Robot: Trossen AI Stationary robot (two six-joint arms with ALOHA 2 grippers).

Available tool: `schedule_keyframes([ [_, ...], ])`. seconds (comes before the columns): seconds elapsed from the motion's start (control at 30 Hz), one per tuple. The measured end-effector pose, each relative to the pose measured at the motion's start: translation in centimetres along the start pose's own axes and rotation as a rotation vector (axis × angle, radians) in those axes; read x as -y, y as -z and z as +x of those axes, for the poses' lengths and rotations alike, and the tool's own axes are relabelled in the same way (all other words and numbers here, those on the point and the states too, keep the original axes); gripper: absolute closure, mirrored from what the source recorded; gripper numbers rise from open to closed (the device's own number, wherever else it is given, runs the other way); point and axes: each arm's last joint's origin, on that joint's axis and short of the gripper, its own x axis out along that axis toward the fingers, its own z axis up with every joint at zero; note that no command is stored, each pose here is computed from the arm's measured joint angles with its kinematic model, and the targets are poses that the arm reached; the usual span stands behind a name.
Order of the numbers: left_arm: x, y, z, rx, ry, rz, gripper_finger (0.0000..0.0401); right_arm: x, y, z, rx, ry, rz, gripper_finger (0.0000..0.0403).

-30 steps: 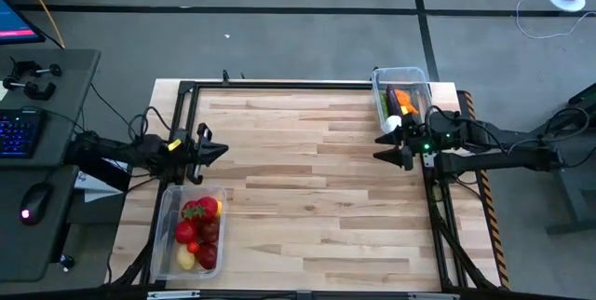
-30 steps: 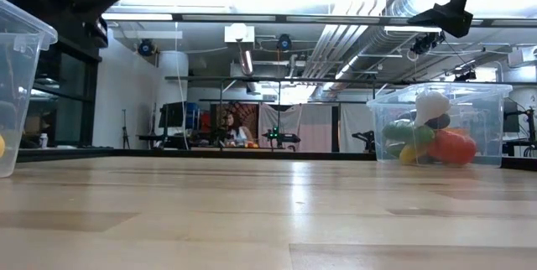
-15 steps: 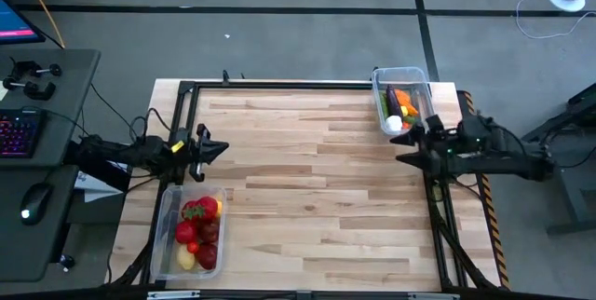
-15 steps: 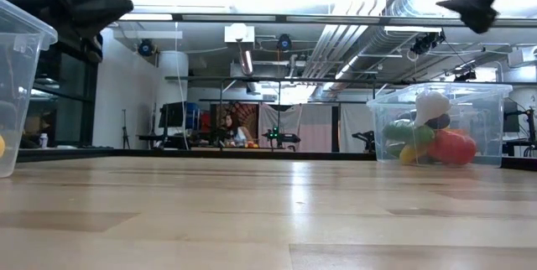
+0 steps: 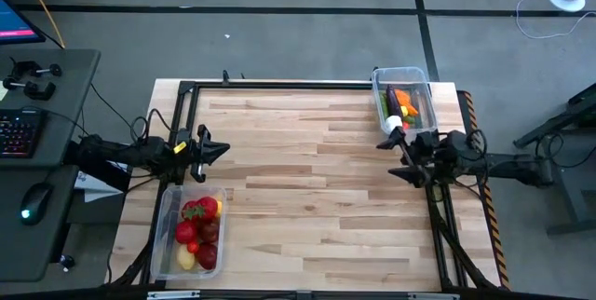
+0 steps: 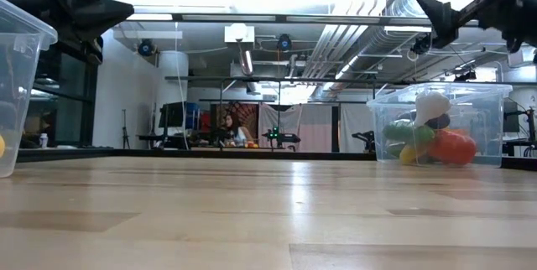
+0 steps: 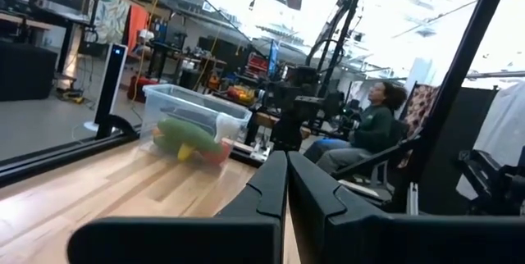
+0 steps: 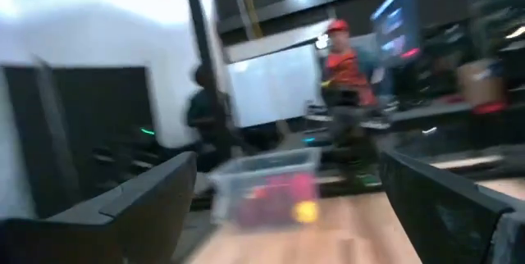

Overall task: Sort produce into baskets
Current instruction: Return to Home Position

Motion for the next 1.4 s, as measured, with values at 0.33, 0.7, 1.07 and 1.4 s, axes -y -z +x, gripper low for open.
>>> schedule_keyframes([
  [0.33,0.0,0.0,0.0,0.0,-0.001,0.0,0.0401,1.9,2.6,-0.8,-0.27,0.211,-0.223,0.0027],
  [0.7,0.0,0.0,0.0,0.0,-0.002,0.0,0.0401,0.9,2.8,-0.4,-0.264,0.118,-0.08,0.0083],
  [1.07,0.0,0.0,0.0,0.0,-0.002,0.0,0.0401,-0.2,3.2,-0.2,-0.278,0.161,-0.267,0.0086],
  [1.4,0.0,0.0,0.0,-0.001,-0.001,0.001,0.0401,-0.1,4.4,-1.1,-0.378,0.244,0.094,0.0086],
])
